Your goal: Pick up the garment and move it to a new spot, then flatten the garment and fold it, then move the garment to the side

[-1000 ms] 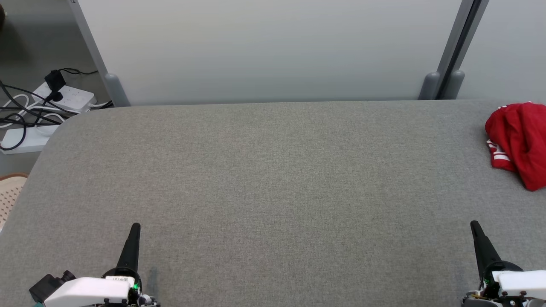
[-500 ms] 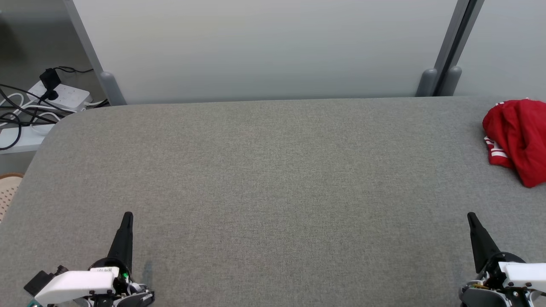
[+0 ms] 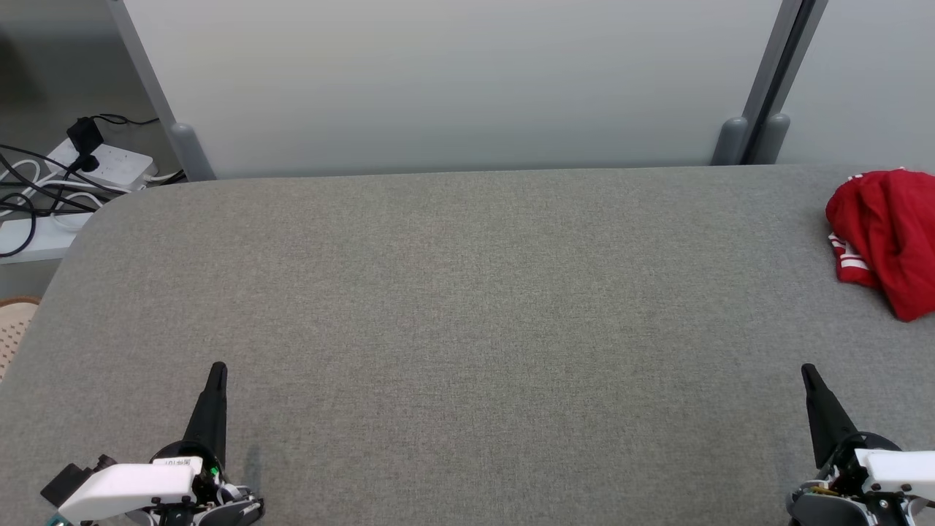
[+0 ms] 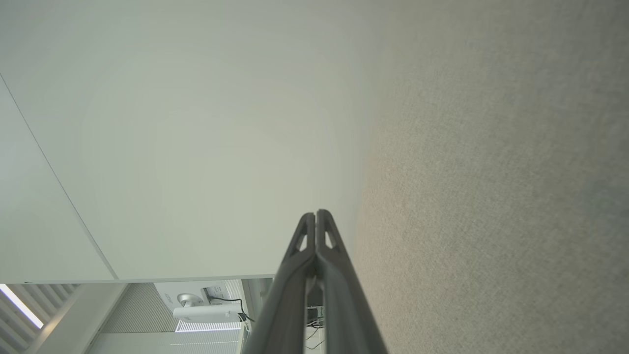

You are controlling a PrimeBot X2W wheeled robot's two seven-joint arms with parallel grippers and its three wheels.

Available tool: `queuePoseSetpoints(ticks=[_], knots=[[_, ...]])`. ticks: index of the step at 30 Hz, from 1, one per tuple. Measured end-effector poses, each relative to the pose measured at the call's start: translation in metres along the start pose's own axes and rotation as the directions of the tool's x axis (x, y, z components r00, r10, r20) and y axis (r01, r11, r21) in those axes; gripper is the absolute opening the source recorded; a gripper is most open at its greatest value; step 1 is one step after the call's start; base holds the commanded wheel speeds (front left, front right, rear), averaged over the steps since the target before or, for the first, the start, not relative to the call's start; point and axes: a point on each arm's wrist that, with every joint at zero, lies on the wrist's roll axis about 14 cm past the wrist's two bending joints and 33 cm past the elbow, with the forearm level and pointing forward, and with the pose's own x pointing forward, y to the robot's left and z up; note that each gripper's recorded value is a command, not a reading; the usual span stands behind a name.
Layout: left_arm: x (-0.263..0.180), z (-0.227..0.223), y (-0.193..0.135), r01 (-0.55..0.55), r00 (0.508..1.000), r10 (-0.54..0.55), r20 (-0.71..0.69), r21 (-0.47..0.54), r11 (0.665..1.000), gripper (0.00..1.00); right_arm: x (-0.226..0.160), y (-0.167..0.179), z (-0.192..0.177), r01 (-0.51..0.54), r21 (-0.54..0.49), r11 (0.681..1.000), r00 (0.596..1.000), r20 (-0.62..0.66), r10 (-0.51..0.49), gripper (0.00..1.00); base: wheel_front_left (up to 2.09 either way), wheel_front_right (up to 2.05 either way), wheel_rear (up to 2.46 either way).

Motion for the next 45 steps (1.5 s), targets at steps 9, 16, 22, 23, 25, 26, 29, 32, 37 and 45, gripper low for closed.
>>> queuePoseSetpoints(ticks=[9,16,22,23,25,26,29,32,37,45], knots=[[0.0,0.0002,0.0,0.0,1.0,0.0,0.001,0.0,1.0,0.0,0.0,0.0,0.0001,0.0,0.0,1.0,1.0,0.0,0.0,0.0,0.0,0.0,0.0],[0.0,0.0,0.0,0.0,1.0,0.0,-0.001,-0.001,1.0,0.0,0.0,0.0,0.0001,0.0,0.0,1.0,1.0,0.0,0.0,0.0,0.0,0.0,0.0],[0.0,0.0002,0.0,0.0,1.0,0.0,-0.001,-0.001,1.0,0.0,0.0,0.0,0.0002,0.0,0.0,1.0,1.0,0.0,0.0,0.0,0.0,0.0,0.0],[0.0,0.0002,0.0,0.0,1.0,0.0,0.0,-0.001,1.0,0.0,0.0,0.0,0.0002,0.0,0.0,1.0,1.0,0.0,0.0,0.0,0.0,0.0,0.0],[0.0,0.0002,0.0,0.0,1.0,0.0,0.0,-0.001,1.0,0.0,0.0,-0.0001,0.0002,0.0,0.0,1.0,1.0,0.0,0.0,0.0,0.0,0.0,0.0],[0.0,0.0002,0.0,0.0,1.0,0.0,0.0,-0.001,1.0,0.0,0.0,0.0,0.0002,0.0,0.0,1.0,1.0,0.0,0.0,0.0,0.0,0.0,0.0],[0.0,0.0002,0.0,0.0,1.0,0.0,0.0,-0.001,1.0,0.0,0.0,0.0,0.0002,0.0,0.0,1.0,1.0,0.001,0.0,0.0,0.0,0.0,0.0],[0.0,0.0003,0.0,0.0,1.0,0.0,0.0,-0.001,1.0,0.0,0.0,0.0,0.0002,0.0,0.0,1.0,1.0,0.001,0.0,0.0,0.0,0.0,0.0],[-0.0001,0.0004,0.0,0.0,1.0,0.0,0.001,-0.002,1.0,0.0,0.0,0.0,0.0002,0.0,0.0,1.0,1.0,0.001,0.0,0.0,0.0,0.0,0.0],[0.0,0.0004,0.0,0.0,1.0,0.0,0.001,-0.002,1.0,0.0,0.0,0.0,0.0003,0.0,0.0,1.0,1.0,0.001,0.0,0.0,0.0,0.0,0.0]])
